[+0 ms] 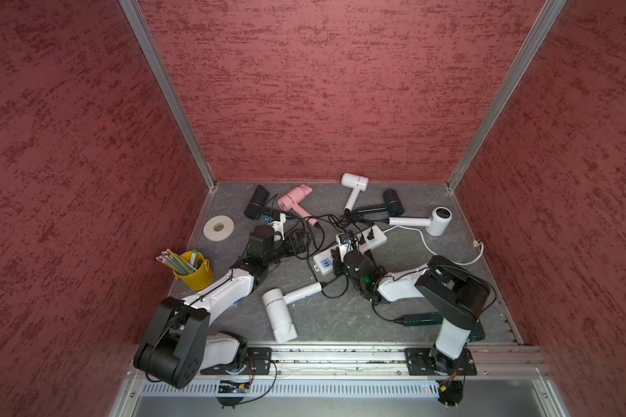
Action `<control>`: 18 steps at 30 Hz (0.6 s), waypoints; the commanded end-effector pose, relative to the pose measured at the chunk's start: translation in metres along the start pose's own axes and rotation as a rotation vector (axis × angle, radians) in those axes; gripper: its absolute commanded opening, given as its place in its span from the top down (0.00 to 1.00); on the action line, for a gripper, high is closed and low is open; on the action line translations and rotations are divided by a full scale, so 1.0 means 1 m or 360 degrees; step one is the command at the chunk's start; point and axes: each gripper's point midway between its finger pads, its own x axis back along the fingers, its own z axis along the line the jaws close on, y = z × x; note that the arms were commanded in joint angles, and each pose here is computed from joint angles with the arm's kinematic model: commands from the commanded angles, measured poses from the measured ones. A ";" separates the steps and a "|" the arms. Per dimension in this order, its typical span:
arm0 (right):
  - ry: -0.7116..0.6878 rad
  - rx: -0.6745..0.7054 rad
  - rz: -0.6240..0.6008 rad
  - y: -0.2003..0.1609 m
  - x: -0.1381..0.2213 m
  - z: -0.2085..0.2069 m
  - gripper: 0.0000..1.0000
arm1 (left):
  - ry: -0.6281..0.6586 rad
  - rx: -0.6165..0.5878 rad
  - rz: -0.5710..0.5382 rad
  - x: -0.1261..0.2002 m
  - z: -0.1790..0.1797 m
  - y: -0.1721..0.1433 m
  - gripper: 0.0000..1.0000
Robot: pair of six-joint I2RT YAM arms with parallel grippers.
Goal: Charge the blow dryers
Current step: Insert the plug into the socket.
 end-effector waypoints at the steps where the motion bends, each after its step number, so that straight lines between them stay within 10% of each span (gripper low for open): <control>1: -0.0033 0.0095 0.0392 -0.072 0.006 -0.012 1.00 | 0.0000 -0.0045 -0.0024 0.002 -0.002 0.001 0.00; 18: -0.0130 0.0169 0.0609 -0.121 0.025 -0.028 1.00 | 0.0000 -0.0060 -0.0031 0.003 -0.004 0.001 0.00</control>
